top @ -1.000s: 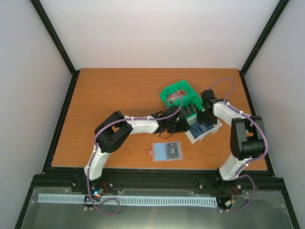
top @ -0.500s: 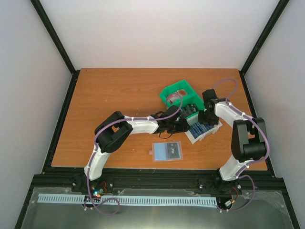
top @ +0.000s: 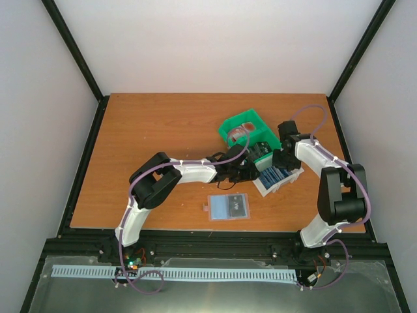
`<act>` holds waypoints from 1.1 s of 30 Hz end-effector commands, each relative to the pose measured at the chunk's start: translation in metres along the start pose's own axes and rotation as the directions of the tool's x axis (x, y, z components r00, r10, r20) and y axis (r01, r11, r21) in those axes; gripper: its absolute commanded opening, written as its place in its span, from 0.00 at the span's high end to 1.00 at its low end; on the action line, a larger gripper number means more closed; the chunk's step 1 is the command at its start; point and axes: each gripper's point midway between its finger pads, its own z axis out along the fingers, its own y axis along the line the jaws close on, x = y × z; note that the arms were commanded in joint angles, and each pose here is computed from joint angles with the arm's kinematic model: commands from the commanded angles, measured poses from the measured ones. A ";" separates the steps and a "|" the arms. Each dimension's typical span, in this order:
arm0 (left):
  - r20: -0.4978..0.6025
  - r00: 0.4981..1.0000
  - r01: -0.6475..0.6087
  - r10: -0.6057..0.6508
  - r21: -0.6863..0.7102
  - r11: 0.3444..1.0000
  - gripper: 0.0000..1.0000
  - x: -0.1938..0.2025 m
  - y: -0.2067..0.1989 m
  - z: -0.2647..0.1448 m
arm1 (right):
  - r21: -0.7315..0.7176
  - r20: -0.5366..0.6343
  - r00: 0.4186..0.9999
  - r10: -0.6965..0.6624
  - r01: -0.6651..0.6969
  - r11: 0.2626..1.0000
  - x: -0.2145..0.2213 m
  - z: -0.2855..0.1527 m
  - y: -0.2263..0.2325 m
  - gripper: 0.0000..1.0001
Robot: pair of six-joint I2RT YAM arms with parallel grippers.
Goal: Put the credit cards into the card holder
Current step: Pick up the credit card from the storage box.
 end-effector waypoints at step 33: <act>-0.129 0.990 0.014 -0.048 -0.251 0.968 0.42 0.047 0.079 0.011 | 0.395 -0.058 0.944 -0.326 0.321 0.861 -0.007 0.008 -0.016 0.65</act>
